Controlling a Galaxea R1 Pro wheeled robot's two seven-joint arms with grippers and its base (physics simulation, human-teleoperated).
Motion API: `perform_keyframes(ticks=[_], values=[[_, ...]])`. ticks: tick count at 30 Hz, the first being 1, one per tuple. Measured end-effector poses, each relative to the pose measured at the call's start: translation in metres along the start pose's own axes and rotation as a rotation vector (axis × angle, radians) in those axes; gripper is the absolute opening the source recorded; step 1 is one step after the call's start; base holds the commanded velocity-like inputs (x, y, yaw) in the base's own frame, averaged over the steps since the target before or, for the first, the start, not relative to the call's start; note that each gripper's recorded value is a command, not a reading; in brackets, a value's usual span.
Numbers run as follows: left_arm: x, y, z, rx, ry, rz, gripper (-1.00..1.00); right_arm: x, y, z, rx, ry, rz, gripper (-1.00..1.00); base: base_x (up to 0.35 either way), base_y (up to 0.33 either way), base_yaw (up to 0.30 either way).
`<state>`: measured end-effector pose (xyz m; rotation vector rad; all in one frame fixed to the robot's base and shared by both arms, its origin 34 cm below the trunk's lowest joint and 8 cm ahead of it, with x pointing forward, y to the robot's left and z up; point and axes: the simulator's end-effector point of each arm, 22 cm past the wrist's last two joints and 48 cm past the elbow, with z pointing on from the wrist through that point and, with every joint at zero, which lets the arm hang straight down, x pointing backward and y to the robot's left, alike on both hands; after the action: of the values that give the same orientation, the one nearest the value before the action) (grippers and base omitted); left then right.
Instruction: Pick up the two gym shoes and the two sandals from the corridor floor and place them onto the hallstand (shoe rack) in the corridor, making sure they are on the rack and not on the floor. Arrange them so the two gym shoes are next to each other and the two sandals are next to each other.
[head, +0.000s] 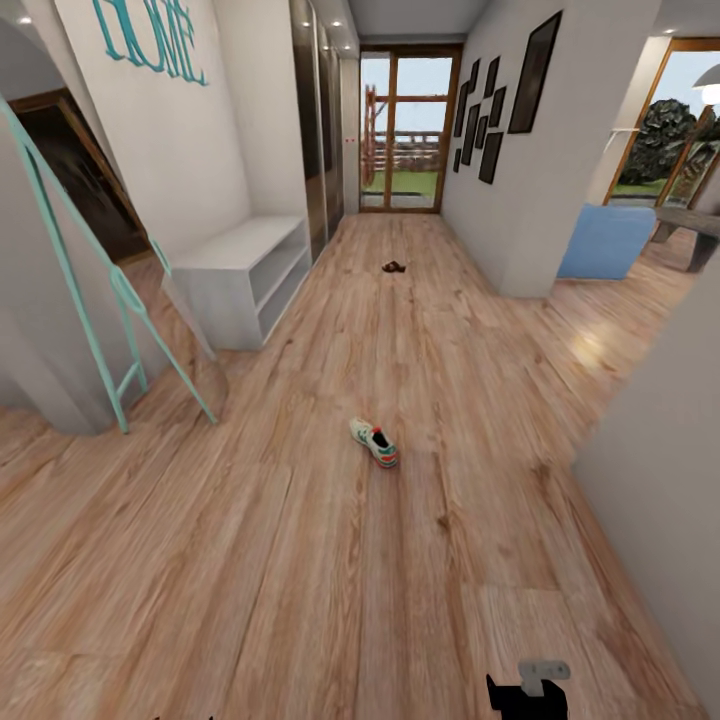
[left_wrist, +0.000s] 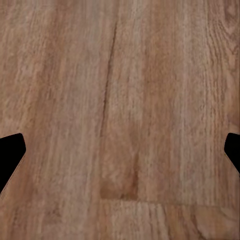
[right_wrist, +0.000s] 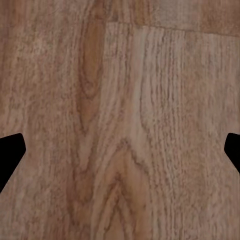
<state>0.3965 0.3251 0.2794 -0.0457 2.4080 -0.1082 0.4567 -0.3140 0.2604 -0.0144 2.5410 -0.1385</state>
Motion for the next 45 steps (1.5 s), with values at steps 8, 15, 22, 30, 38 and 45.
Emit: perform_keyframes(ticks=[8,15,22,30,38,45], values=[[0.0,-0.0001,0.0,0.0,0.0,0.0,1.0,0.0001,-0.0007,0.0,0.001,0.0,-0.001,1.0,0.333,-0.075,0.0],[0.0001,-0.0002,0.0,0.001,0.0,0.0,1.0,-0.0001,-0.0041,0.0001,0.003,-0.001,-0.004,1.0,0.33,-0.091,0.0],[0.0001,-0.0002,0.0,0.001,0.0,0.001,1.0,0.0005,-0.005,0.0,0.003,0.0,-0.007,1.0,0.329,-0.095,0.0],[0.0001,-0.0003,0.0,0.001,0.0,0.001,1.0,0.0009,-0.0052,-0.0001,0.003,0.001,-0.007,1.0,0.325,-0.103,0.0],[0.0001,-0.0002,0.0,0.001,0.0,0.0,1.0,0.0005,-0.0052,0.0,0.003,0.0,-0.007,1.0,0.319,-0.115,0.0],[0.0002,-0.0003,0.0,0.001,0.0,0.001,1.0,0.0006,-0.005,0.0,0.003,0.0,-0.007,1.0,0.315,-0.122,0.0]])
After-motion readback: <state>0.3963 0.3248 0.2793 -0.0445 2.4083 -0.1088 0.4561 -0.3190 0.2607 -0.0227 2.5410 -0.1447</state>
